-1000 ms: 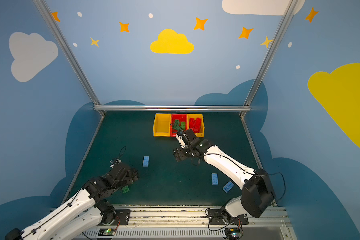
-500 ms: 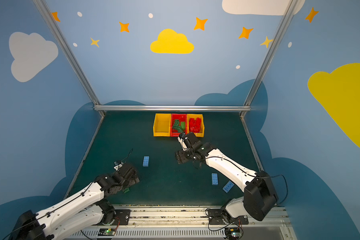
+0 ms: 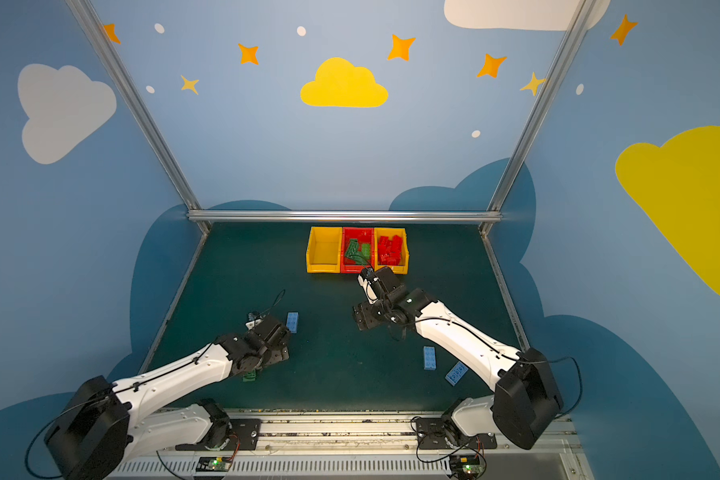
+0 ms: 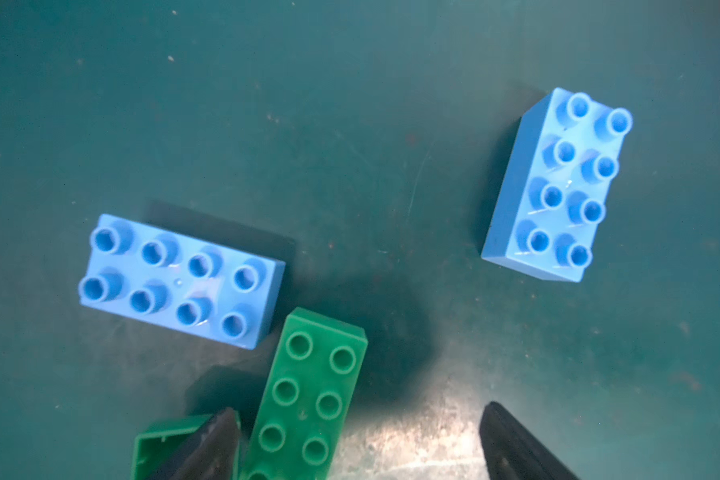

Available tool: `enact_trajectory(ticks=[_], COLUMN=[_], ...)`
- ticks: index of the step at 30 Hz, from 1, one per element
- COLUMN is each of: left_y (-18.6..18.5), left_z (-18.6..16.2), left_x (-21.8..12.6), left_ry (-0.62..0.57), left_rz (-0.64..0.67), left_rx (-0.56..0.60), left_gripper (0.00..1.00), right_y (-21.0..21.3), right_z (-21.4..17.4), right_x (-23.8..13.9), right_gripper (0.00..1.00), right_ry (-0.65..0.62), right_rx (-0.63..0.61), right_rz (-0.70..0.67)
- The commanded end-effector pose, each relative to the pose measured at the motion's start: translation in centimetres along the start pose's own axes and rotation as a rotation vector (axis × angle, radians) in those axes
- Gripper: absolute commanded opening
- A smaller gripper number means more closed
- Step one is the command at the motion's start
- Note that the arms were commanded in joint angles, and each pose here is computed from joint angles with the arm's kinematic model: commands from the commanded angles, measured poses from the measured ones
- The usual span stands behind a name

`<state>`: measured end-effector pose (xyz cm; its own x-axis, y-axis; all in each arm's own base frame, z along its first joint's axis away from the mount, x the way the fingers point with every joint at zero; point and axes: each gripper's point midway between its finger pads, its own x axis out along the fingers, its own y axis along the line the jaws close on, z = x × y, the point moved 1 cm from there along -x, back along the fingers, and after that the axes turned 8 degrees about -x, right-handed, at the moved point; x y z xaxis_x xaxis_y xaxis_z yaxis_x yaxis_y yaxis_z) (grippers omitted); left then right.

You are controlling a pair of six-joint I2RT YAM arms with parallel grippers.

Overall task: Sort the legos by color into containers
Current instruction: 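Withdraw the right gripper while the left gripper grasps a green brick, then carry the green brick with the left gripper into the red bin and release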

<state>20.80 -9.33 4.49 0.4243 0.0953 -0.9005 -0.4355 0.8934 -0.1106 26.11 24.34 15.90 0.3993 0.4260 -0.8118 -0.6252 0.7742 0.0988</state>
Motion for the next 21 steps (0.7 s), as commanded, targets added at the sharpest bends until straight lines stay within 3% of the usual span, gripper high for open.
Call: enact_trajectory(ticks=[1, 13, 21], left_y=[-0.7, -1.4, -1.5], left_z=[0.4, -0.6, -1.4], left_x=[0.2, 1.6, 3.0], left_ry=[-0.002, 0.047, 0.081], left_rz=[0.018, 0.014, 0.045], left_rx=[0.033, 0.043, 0.051], left_gripper=[0.85, 0.77, 0.46], right_y=[-0.3, -0.7, -0.6], right_z=[-0.4, -0.8, -0.8], right_x=[-0.4, -0.5, -1.8], right_gripper=[0.84, 0.84, 0.84], right_ry=[0.006, 0.022, -0.004], right_rx=[0.007, 0.012, 0.022], right_rz=[-0.01, -0.027, -0.017])
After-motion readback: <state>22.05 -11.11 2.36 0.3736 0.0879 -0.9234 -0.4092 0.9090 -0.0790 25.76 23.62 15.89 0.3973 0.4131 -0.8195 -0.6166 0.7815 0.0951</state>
